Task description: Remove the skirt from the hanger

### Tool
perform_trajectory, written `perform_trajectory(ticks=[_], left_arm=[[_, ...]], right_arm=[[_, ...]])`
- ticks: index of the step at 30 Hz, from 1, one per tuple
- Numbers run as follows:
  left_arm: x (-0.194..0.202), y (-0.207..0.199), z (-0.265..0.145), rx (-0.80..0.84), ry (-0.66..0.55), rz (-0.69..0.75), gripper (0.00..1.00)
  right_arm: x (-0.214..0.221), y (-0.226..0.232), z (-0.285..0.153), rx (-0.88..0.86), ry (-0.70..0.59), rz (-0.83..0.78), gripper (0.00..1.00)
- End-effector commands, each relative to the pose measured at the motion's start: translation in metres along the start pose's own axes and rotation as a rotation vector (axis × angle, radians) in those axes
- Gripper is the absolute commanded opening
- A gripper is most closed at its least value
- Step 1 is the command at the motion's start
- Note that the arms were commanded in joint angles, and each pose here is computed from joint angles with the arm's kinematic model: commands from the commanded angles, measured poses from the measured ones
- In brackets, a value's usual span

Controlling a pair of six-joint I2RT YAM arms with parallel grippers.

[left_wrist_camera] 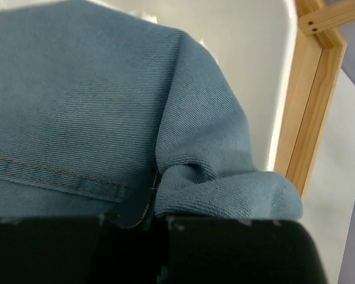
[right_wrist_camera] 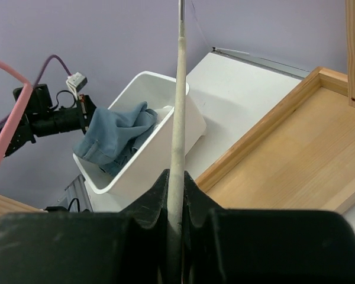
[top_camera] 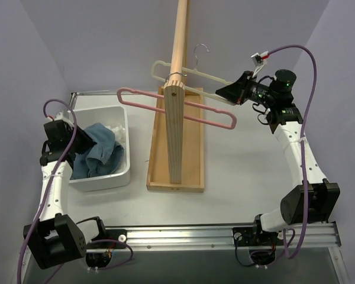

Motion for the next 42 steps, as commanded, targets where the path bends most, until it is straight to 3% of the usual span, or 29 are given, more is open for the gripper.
perform_trajectory(ticks=[1,6,10,11,13,14,15,17,20,21,35,42], left_arm=[[-0.008,-0.01,0.005,0.098,-0.057,0.016,0.02],[0.022,0.013,0.026,0.069,0.065,-0.013,0.02],[0.026,0.016,0.026,0.068,0.072,-0.015,0.05],[0.025,0.016,0.025,0.069,0.068,-0.014,0.14],[0.018,0.009,0.018,0.078,0.035,0.004,0.46],[0.015,0.007,0.015,0.072,0.02,0.024,0.67],[0.011,0.008,0.008,0.036,-0.006,0.031,0.78],[-0.001,0.0,-0.002,0.025,-0.055,0.057,0.91],[-0.009,-0.009,-0.015,0.004,-0.104,0.049,1.0],[-0.01,-0.011,-0.017,0.006,-0.112,0.046,0.94],[-0.046,-0.05,-0.046,0.008,-0.222,0.023,0.94],[-0.058,-0.099,-0.067,0.158,-0.269,0.137,0.94]], right_arm=[[-0.011,0.011,0.005,-0.08,-0.025,-0.082,0.0],[-0.002,0.007,0.022,-0.121,0.008,-0.06,0.0],[-0.005,0.017,0.036,-0.143,0.03,-0.091,0.0],[-0.013,0.025,0.04,-0.159,0.026,-0.121,0.0],[-0.013,0.026,0.046,-0.164,0.054,-0.132,0.0],[-0.024,0.032,0.048,-0.178,0.044,-0.161,0.0],[-0.023,0.034,0.051,-0.189,0.059,-0.156,0.0],[-0.025,0.032,0.057,-0.21,0.073,-0.154,0.0],[-0.033,0.034,0.065,-0.241,0.081,-0.156,0.0],[-0.034,0.035,0.066,-0.247,0.083,-0.155,0.0],[-0.053,0.072,0.083,-0.352,0.033,-0.215,0.0],[-0.066,0.092,0.076,-0.384,-0.017,-0.244,0.0]])
Point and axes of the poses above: each gripper's point midway between its finger pads, its own z axis out along the fingers, its own y axis along the line the jaws close on, x = y × z, the point moved 6 cm from there along -z, back along the fingers, and after that the axes turned 6 degrees about -z, right-handed, at the moved point
